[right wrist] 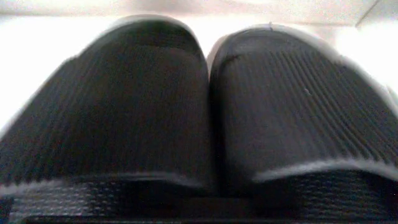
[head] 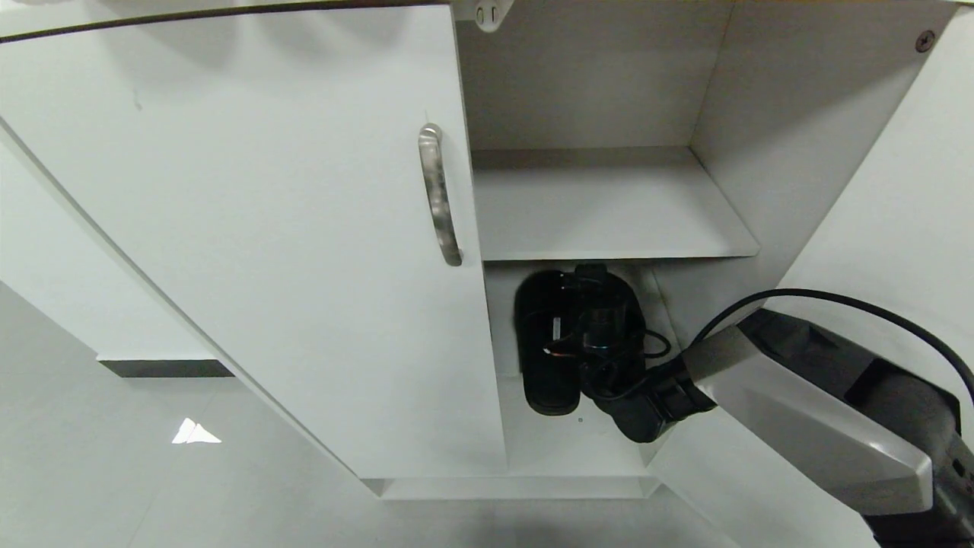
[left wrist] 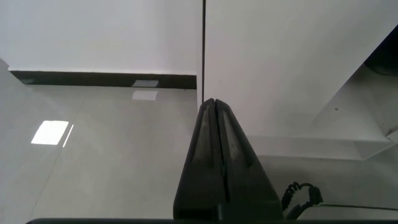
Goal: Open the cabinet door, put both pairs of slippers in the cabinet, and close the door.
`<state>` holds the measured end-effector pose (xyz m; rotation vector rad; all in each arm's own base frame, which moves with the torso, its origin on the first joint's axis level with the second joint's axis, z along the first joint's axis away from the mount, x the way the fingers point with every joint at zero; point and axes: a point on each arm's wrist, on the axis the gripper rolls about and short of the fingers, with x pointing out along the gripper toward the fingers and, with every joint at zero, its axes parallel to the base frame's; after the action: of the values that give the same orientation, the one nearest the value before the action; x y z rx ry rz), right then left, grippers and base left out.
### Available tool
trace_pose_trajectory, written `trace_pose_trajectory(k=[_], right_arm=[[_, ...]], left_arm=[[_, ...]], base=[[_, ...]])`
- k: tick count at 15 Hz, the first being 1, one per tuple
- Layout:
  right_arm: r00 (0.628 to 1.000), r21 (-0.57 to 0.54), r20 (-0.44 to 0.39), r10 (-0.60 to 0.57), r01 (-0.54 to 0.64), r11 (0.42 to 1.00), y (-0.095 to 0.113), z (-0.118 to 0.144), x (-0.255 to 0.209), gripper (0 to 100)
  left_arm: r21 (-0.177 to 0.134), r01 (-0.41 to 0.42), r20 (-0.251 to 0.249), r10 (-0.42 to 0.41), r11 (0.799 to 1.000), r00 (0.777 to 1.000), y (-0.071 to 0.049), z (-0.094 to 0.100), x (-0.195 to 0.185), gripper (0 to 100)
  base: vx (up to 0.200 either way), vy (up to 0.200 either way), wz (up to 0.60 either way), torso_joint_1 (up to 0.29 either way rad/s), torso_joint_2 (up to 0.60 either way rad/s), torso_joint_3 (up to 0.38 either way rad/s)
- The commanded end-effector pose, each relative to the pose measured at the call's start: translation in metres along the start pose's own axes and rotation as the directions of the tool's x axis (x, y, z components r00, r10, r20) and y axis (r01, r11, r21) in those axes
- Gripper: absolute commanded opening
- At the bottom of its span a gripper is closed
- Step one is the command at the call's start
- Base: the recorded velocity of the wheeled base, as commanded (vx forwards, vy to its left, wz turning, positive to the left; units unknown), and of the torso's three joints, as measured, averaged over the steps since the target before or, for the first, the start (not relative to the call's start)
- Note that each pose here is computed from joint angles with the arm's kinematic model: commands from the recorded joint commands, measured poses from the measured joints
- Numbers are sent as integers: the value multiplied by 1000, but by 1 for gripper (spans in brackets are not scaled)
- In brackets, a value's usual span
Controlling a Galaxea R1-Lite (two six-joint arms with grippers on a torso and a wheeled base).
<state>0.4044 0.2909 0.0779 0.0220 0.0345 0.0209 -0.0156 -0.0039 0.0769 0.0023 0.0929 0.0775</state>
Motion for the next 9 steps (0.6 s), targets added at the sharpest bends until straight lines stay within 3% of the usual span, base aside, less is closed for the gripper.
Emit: trace_pose_trajectory(k=[1,4,6,9], right_arm=[[1000,0,0,0,0,1000,2,-4,3,100],[1000,-5,-9,1,-1,1000,1,-5,-1,100],[999,-30,-45,15,-17,999,-6,-6,-23,100],[999,-18,-26,40,-40,999,-18,8,-55,100]], left_arm=[[0,0,-2,0,1000,1000,0,0,0,0],[-5,0,-1,0,1000,1000,0,0,0,0],[-6,1,-2,-1,1000,1000,0,0,0,0],[-6,1,-2,-1,1000,1000,0,0,0,0]], base=[[0,0,0,0,0,0],[0,0,0,0,0,0],[0,0,0,0,0,0],[0,0,0,0,0,0]])
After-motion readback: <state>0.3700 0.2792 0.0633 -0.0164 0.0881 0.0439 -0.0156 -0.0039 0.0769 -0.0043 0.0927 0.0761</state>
